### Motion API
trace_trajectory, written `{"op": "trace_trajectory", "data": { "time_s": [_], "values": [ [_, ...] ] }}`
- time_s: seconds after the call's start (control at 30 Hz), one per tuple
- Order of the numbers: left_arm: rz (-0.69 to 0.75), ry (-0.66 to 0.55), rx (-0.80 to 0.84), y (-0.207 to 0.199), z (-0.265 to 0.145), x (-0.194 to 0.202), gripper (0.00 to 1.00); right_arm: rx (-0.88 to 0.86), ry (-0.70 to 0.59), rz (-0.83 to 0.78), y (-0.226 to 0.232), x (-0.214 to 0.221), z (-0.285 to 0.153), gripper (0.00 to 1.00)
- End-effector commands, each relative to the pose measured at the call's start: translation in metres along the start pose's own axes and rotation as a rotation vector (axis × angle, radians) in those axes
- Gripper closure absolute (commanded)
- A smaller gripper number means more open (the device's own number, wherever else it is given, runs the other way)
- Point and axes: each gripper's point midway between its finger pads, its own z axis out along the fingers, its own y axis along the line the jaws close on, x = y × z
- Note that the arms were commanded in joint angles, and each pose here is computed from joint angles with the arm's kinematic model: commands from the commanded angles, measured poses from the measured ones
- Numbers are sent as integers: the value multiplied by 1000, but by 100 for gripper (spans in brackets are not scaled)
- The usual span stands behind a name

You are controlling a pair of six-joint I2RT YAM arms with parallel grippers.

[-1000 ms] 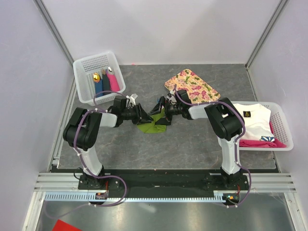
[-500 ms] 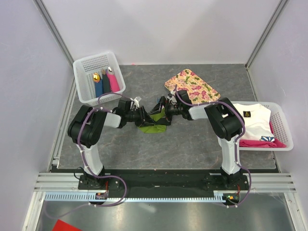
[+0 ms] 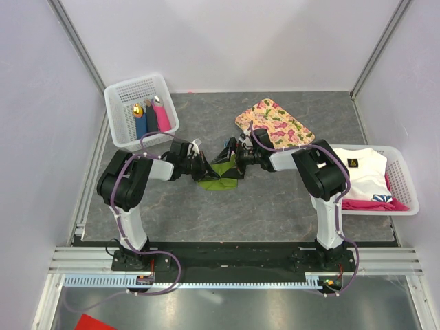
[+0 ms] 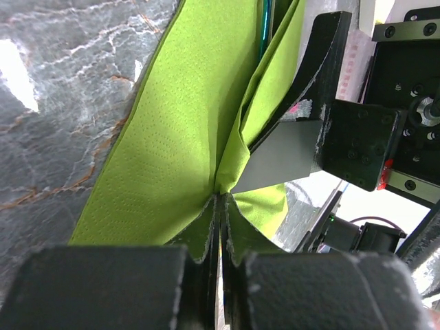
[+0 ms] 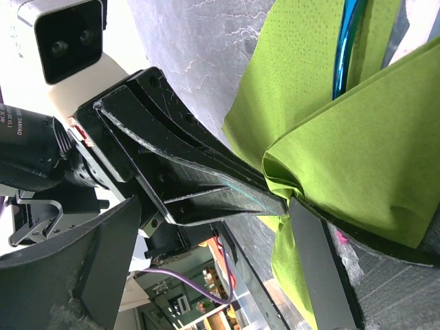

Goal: Place the utensils on the paper napkin and roll it up

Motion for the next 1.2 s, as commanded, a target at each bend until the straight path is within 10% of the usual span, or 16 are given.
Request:
{"op": "trace_trajectory", "data": {
  "time_s": [0.0,0.67,0.97,1.17],
  "values": [
    [46,-37,-57,7,-2,-9,98,41,11,12,-14,6,3,3],
    [47,-47,-41,2,-2,-15,98,-29,43,-97,29,18,-25,20],
    [42,-51,-46,3,-3,-14,98,115,-10,-140,-2,8,-32,78],
    [39,-61,-32,1,-5,-15,98,193,-11,-143,-25,11,-26,99]
  ]
}}
